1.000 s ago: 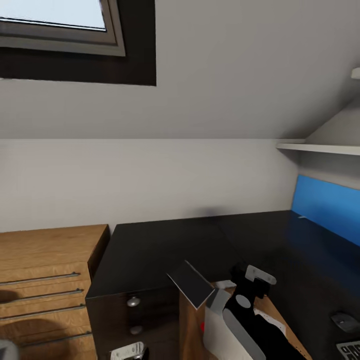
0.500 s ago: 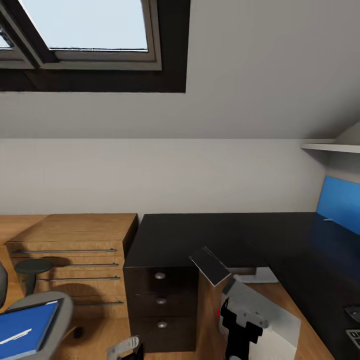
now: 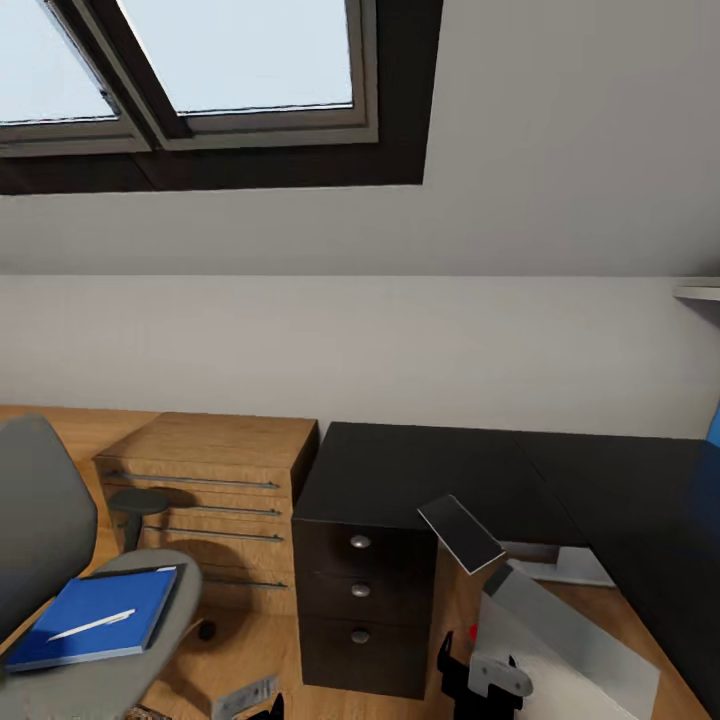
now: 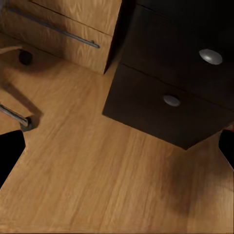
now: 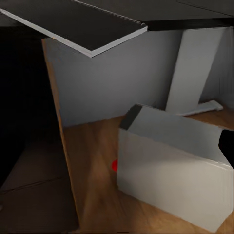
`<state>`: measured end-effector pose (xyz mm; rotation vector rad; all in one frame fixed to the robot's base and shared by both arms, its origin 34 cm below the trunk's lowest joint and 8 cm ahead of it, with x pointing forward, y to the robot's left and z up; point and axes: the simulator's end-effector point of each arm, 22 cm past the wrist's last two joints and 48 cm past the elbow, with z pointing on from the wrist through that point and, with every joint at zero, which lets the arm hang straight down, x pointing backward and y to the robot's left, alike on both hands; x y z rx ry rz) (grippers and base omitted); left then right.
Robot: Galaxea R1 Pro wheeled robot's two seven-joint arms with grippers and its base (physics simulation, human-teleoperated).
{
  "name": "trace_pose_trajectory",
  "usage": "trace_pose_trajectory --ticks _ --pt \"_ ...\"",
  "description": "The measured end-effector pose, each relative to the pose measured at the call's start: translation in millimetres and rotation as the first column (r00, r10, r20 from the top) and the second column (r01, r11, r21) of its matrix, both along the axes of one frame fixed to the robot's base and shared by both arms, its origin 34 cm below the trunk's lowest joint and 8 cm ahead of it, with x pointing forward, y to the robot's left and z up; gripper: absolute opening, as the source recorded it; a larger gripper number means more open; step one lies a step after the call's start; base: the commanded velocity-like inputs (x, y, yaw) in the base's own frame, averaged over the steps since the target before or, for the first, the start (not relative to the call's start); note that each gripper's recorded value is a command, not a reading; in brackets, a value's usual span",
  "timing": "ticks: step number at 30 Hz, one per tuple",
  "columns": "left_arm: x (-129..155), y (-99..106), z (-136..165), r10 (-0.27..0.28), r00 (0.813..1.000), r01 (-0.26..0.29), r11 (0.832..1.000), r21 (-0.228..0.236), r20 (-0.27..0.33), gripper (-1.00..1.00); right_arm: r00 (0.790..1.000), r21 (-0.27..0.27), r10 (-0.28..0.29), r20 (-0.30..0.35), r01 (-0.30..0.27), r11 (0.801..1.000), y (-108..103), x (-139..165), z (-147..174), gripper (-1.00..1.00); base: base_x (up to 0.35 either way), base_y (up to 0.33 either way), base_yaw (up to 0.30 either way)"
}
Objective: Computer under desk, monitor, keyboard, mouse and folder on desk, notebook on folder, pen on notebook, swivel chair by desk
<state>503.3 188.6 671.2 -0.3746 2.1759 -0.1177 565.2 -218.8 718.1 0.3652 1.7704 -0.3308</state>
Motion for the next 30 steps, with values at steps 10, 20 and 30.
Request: trace_pose_trajectory --ticks 10,20,30 --pt "-65.2 78.0 -106.2 0.127 0.968 -0.076 0.971 0.226 -0.218 1.0 0.996 -0.028 0.073 -0.057 -0.075 0.997 14.2 -21.3 -51.0 1.0 -0.001 0.0 0.257" --pt "-98.1 71.4 -136.0 0.18 0.95 -0.11 0.957 0.268 -0.254 1.0 0.989 -0.019 0.141 -0.044 -0.142 0.99 24.0 -22.7 -57.8 1.0 0.0 0.0 0.031" --pt "-99.3 71.8 -136.8 0.183 0.95 -0.112 0.956 0.27 -0.254 1.0 0.982 -0.009 0.183 -0.04 -0.184 0.983 31.4 -20.8 -59.2 1.0 0.0 0.0 0.001"
